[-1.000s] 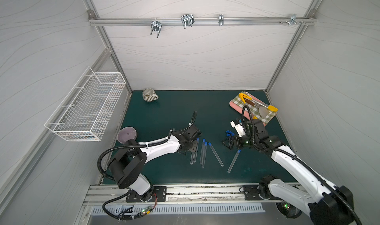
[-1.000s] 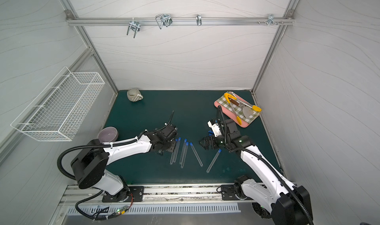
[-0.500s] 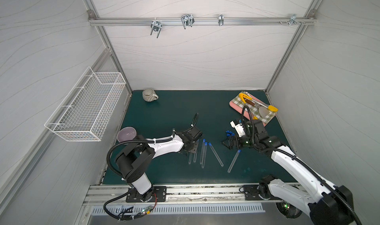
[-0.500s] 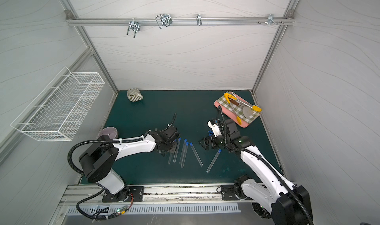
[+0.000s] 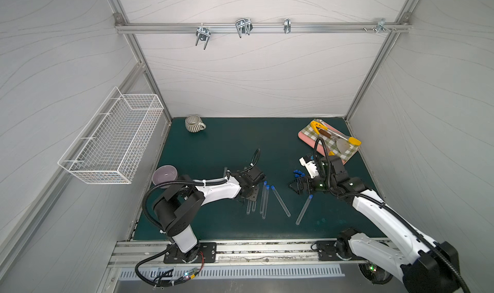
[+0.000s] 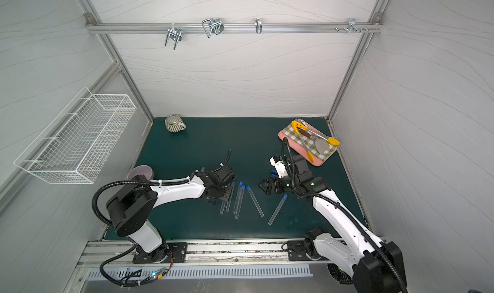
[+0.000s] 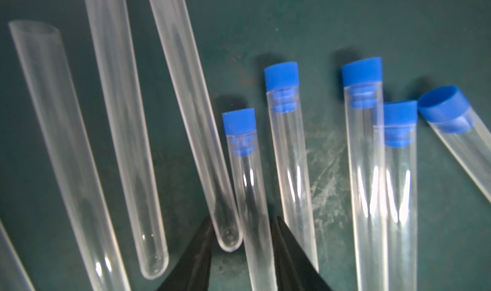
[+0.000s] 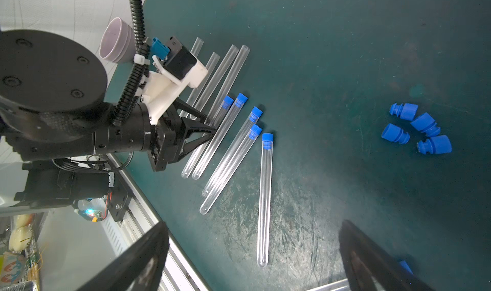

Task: Remove stoppers from test tubes
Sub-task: Adjust the test tube at the center of the board, then pick up the test tube at the center of the board.

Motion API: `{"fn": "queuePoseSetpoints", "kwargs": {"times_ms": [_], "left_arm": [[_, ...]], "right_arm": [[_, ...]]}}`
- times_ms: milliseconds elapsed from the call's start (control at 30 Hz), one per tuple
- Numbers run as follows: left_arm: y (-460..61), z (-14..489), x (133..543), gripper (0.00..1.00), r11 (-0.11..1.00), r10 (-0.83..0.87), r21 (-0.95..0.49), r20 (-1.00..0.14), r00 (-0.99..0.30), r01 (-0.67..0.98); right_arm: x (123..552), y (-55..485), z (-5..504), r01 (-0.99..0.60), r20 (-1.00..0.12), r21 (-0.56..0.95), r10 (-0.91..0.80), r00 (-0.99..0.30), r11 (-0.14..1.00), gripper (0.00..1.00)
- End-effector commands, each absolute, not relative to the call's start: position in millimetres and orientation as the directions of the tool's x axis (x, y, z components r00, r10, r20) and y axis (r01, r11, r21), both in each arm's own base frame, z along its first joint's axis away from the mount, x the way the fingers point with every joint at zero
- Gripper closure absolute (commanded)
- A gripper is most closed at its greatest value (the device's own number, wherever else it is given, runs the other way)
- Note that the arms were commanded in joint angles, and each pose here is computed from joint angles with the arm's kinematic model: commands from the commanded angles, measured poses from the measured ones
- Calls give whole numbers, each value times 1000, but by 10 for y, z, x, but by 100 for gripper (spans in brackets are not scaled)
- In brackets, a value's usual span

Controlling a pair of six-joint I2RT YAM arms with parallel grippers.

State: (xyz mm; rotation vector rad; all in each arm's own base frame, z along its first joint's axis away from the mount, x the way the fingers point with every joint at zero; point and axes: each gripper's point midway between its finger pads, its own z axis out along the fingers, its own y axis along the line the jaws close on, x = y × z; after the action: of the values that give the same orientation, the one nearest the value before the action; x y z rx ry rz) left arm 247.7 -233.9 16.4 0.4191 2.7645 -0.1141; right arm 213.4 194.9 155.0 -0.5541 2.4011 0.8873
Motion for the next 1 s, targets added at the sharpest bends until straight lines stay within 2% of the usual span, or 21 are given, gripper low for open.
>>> {"fn": "queuePoseSetpoints", "kwargs": {"times_ms": [0,367,767,967], "left_arm": [[-2350,277,2491,60,961,249,-18,-373,-894,276],[-2183,245,2258,60,966,241,-4,-355,-903,259],[-2251,153,2197,82,963,249,-16,-337,-908,270],[-2295,119,2202,84,960,256,-22,-329,-909,278]], "right_arm": [[2131,1989,1591,-550,-602,476,-202,-773,686,1],[2151,2007,1638,-560,-610,474,-204,-765,679,1],[2142,1997,1670,-563,-615,470,-205,-761,680,1],[2140,1992,1675,-563,-618,468,-204,-760,682,1]]}}
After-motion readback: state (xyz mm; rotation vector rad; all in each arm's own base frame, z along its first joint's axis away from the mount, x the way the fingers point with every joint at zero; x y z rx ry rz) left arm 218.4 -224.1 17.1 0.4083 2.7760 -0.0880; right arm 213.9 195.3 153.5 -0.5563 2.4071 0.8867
